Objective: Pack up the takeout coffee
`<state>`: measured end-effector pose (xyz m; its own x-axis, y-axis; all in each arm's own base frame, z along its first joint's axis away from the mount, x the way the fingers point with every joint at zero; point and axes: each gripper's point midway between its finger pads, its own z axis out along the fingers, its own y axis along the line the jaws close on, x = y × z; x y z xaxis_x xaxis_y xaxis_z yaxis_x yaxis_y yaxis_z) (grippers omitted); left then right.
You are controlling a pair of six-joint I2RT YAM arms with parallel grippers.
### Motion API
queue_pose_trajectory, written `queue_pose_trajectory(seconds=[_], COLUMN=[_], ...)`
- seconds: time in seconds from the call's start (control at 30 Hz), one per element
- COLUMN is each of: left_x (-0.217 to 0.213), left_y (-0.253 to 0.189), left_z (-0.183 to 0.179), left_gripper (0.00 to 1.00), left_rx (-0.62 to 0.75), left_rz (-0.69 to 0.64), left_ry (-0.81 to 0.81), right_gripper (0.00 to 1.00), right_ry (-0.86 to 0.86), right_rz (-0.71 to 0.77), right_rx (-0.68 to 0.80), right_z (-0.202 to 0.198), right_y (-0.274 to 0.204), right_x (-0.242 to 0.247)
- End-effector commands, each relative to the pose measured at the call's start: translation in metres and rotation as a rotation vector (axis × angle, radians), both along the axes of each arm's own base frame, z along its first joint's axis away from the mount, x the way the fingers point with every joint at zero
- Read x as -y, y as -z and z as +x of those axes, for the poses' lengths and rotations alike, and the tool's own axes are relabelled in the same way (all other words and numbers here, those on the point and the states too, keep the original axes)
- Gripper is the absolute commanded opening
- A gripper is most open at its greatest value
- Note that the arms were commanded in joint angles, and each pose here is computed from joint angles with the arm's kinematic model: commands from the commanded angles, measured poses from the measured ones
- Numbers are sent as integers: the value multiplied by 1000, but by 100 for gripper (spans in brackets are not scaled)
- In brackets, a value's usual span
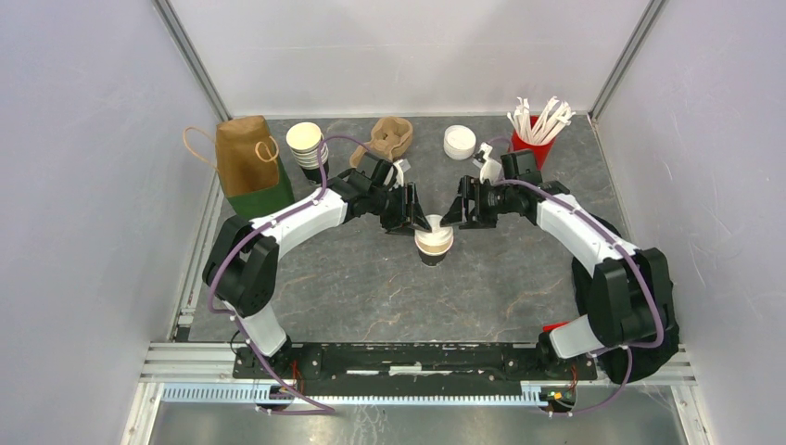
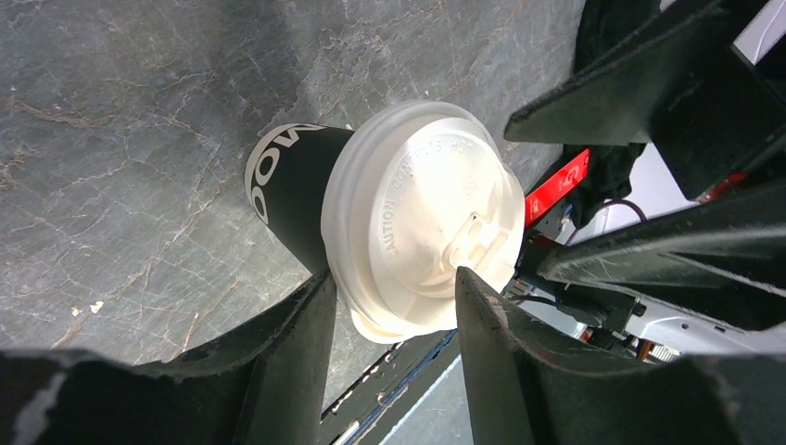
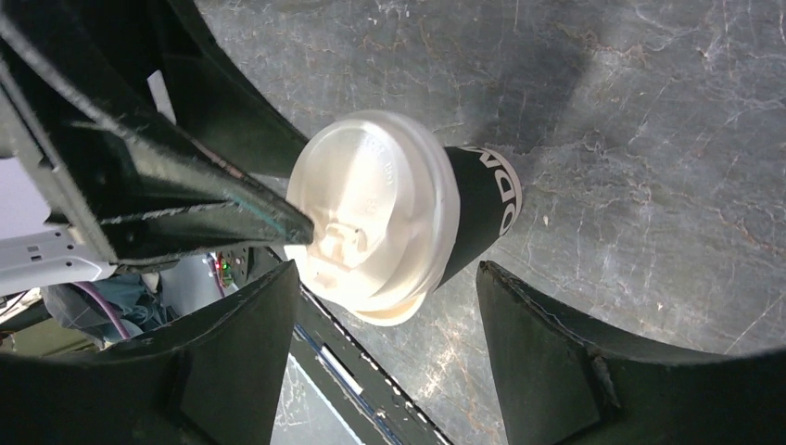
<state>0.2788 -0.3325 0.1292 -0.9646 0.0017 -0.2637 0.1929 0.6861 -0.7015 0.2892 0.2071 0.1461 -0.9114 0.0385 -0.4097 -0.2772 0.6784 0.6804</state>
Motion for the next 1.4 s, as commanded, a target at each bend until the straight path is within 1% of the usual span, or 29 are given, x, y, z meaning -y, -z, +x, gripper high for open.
queue_pose_trajectory(seconds=[0.0,0.17,0.4,0.53,0.77,0.83,1.07,1.17,1.27,1.37], left_x=[1,2,2,1,0,0,-1,-1,-2,-3], left_y=[-9,-12,-11,-12,-15,-12,-9,-9,-8,-8], left_z=[-7,-9,-10,-8,-3,-4,-5,-7,-9,-11], left_gripper=[56,56,56,59,68,68,66,66,61,60], left_rx=[35,41,40,48,55,47,37,38,31,28], left_rz=[-17,-23,-25,-18,-9,-2,2,2,2,1], left_ry=[57,63,71,60,36,35,37,40,45,49], right_gripper=[76,70,65,62,62,62,61,62,62,63], right_ry=[-13,-29,-66,-71,-71,-71,-89,-96,-93,-94], right_rz=[-8,-38,-51,-58,-65,-66,-76,-93,-99,-100], right_rx=[18,9,1,-3,4,4,1,7,16,17], right_z=[17,13,2,-4,-11,-12,-18,-18,-15,-15], right_y=[-1,8,12,12,10,10,12,12,9,7], right_x=[-9,-6,-8,-6,-2,-2,-4,-4,-4,-4])
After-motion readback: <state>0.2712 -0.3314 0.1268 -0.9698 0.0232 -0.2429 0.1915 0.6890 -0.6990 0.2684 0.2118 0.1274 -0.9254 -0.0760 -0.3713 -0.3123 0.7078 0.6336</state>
